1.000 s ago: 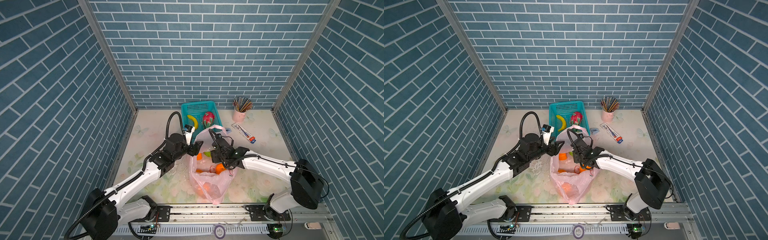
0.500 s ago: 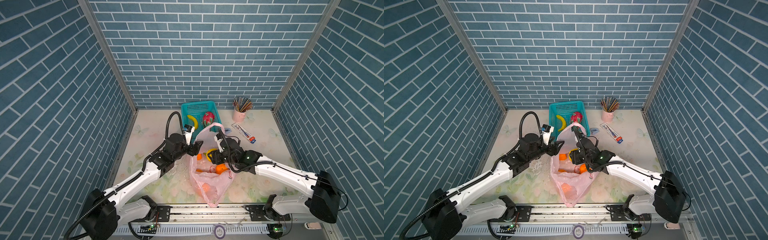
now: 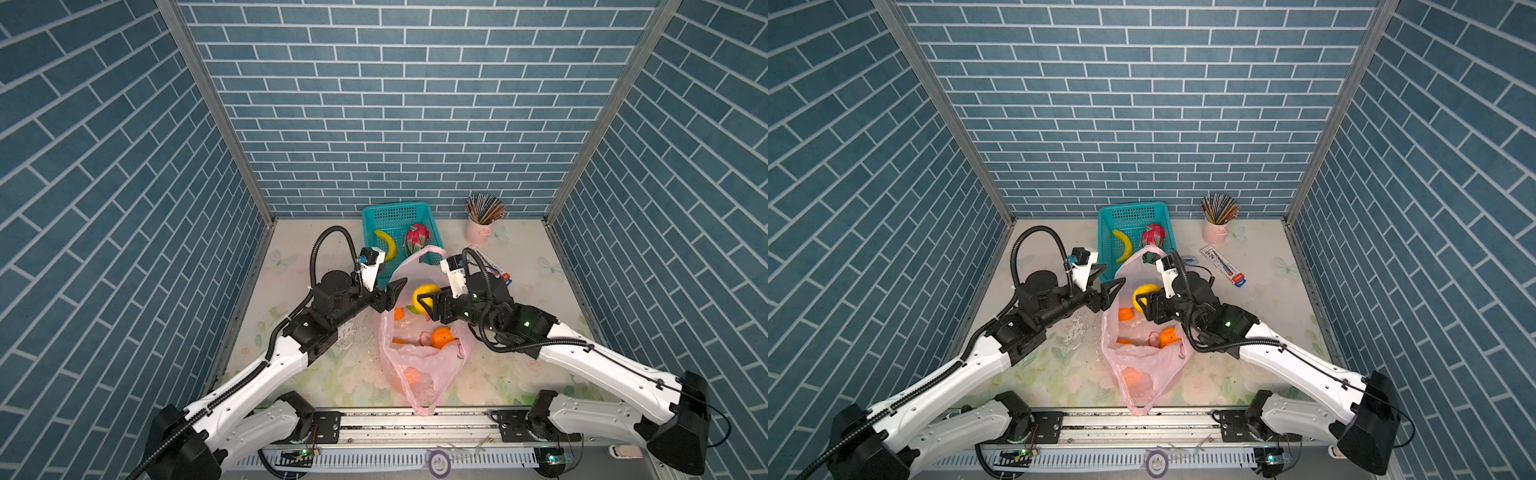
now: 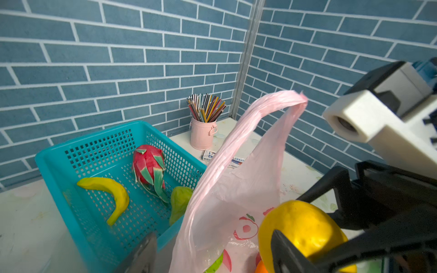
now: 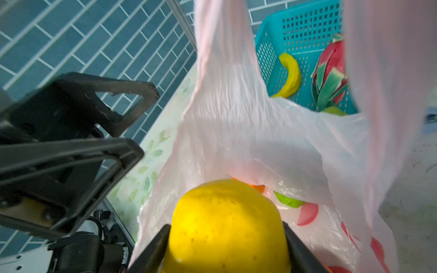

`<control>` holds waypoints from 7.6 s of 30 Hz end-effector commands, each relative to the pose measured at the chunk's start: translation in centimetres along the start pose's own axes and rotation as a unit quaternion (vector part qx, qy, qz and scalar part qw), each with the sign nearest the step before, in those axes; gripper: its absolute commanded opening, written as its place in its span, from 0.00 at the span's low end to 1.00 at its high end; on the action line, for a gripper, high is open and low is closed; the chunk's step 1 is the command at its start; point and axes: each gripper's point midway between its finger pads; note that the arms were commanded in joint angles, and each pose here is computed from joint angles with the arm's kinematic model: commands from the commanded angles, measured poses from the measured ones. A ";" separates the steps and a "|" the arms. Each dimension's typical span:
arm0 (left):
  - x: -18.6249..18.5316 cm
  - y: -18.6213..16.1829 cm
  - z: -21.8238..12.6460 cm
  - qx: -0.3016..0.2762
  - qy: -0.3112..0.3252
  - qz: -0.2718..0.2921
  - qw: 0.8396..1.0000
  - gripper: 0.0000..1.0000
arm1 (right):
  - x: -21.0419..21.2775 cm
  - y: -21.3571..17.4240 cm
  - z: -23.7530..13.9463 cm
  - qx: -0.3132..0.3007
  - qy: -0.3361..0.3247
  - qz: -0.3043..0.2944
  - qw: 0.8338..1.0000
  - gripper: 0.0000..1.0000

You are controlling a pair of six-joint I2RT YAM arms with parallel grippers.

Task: Untie the knot of the plastic bag and take out the fruit
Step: 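Lift the yellow fruit out and pass it to the left gripper, then carry the yellow fruit with the left gripper and release it into the teal basket, then lower the left gripper to the bag rim while the right gripper reaches inside, then hold the bag open with the left gripper and grasp an orange with the right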

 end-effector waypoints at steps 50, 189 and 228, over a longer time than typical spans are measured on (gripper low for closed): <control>-7.9 5.6 2.0 -0.110 -0.065 0.278 0.952 0.51 | 5.8 3.4 -3.1 -0.020 0.152 0.058 0.987 0.60; 3.0 -3.9 0.5 0.148 -0.049 -0.107 0.982 0.87 | -1.1 -4.9 -3.6 0.041 0.022 0.084 0.995 0.86; -3.2 -18.6 -5.6 0.320 0.029 -0.263 0.910 0.61 | -1.0 -16.6 1.8 0.183 -0.034 0.013 0.983 0.61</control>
Point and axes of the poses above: each gripper's point midway between its finger pads, its own z axis out along the fingers, its own x axis along the line the jaws close on, y = z × x, and after that the axes turned 11 degrees about z, right-handed
